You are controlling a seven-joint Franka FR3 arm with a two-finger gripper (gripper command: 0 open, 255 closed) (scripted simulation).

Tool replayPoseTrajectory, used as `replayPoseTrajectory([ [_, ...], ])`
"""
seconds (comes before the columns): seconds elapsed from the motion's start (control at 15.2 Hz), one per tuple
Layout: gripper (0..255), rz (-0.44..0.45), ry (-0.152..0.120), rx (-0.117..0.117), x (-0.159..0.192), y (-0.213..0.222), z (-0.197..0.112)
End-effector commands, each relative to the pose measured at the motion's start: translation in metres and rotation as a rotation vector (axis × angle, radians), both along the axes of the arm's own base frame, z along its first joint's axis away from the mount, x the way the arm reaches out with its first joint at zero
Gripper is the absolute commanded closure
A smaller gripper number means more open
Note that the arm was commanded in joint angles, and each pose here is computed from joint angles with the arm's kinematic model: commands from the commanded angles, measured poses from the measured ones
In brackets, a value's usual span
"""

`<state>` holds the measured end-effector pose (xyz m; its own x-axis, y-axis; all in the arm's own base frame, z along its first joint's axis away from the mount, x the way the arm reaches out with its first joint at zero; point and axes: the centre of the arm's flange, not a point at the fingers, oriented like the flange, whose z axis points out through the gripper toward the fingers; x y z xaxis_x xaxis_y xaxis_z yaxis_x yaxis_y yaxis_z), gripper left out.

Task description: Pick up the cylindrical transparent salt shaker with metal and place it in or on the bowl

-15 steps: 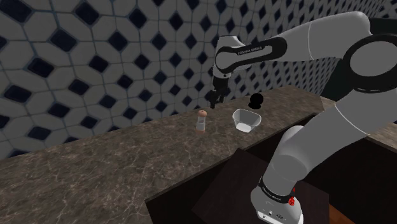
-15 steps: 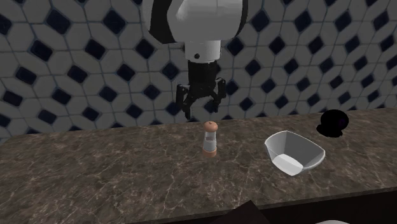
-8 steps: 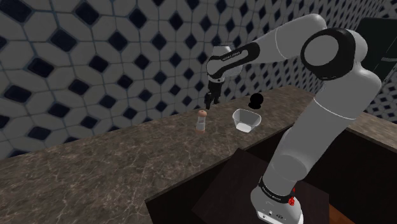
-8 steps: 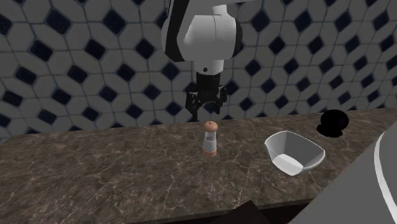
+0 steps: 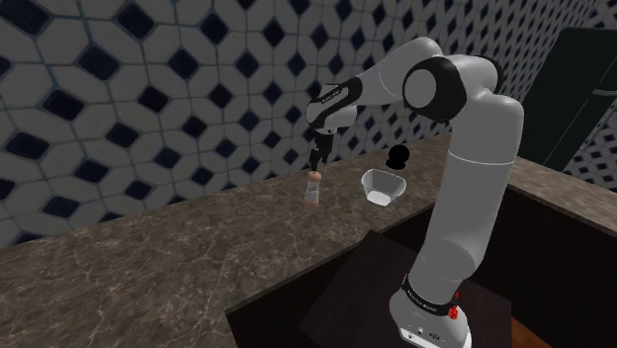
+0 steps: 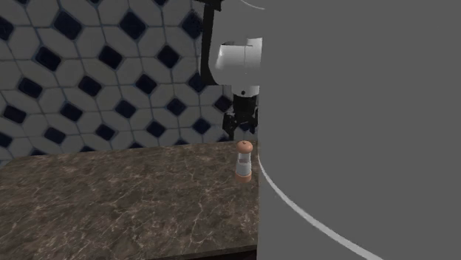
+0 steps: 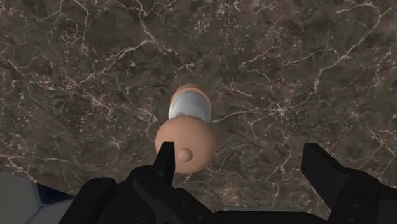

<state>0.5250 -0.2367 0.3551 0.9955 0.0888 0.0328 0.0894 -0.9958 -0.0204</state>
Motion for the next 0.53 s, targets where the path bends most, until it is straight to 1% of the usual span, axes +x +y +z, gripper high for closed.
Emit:
replayPoseTrajectory([
  [0.0, 0, 0.013, -0.007, 0.002, 0.017, -0.012, -0.016],
  [0.26, 0, 0.035, -0.019, 0.007, 0.053, -0.037, -0.045],
  [0.46, 0, 0.037, -0.020, 0.007, 0.056, -0.038, -0.058],
])
